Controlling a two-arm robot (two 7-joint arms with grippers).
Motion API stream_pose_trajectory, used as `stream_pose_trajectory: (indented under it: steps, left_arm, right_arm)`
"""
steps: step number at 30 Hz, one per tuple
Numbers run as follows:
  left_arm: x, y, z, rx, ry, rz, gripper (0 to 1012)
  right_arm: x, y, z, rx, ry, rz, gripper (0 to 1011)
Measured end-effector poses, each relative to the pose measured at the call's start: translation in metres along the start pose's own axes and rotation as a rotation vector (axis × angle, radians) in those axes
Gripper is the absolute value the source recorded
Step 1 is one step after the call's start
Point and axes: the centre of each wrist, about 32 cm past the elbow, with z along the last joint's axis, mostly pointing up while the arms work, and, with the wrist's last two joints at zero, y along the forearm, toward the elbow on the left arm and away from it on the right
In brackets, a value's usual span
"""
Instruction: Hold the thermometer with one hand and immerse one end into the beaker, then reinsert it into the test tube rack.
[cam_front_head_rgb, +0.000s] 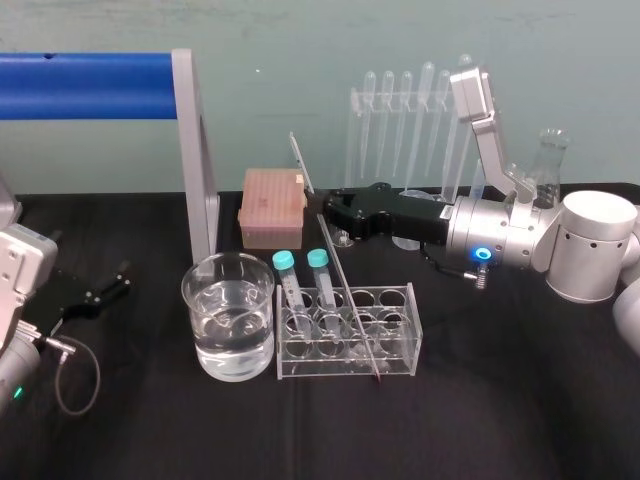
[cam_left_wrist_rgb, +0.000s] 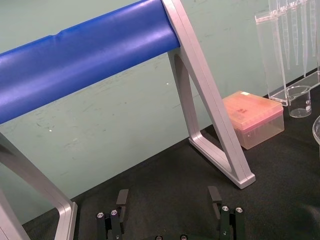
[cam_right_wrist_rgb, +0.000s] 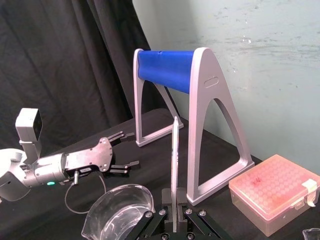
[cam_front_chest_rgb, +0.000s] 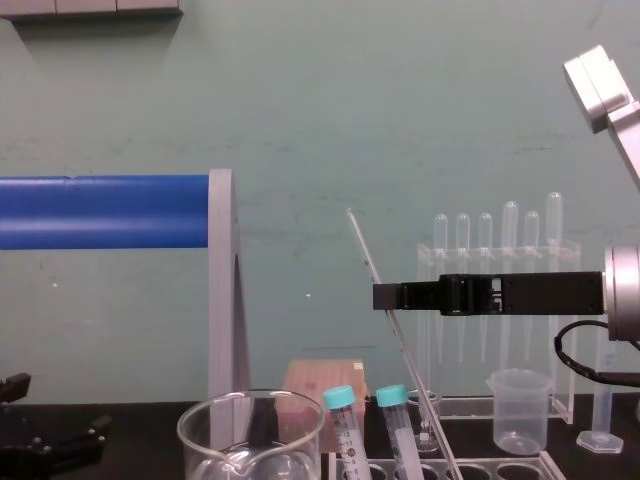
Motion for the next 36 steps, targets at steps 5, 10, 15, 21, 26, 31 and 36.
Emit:
stream_pose_trajectory:
  steps: [5,10,15,21,26,31,36]
  left_arm:
    - [0.0000,0.000,0.000,0.000,0.000,0.000,1008]
    - [0.0000,0.000,0.000,0.000,0.000,0.000,1008]
    - [0.0000,0.000,0.000,0.000,0.000,0.000,1008]
    - [0.0000,0.000,0.000,0.000,0.000,0.000,1008]
    - [0.0000,0.000,0.000,0.000,0.000,0.000,1008]
    - [0.0000,0.000,0.000,0.000,0.000,0.000,1008]
    - [0.0000,0.000,0.000,0.000,0.000,0.000,1008]
  right_arm:
    - [0.0000,0.000,0.000,0.000,0.000,0.000,55]
    - [-0.0001,0.000,0.000,0.008,0.000,0.002,55]
    - [-0.0017,0.000,-0.003,0.044,0.006,0.023,55]
    - [-0.0025,0.000,-0.003,0.070,0.022,0.041,54]
    - [-0.0022,-0.001,0.001,0.087,0.012,0.044,54]
    - [-0.0008,-0.005,0.011,0.110,-0.020,0.043,55]
    - [-0.0003,-0.010,0.024,0.145,-0.059,0.047,55]
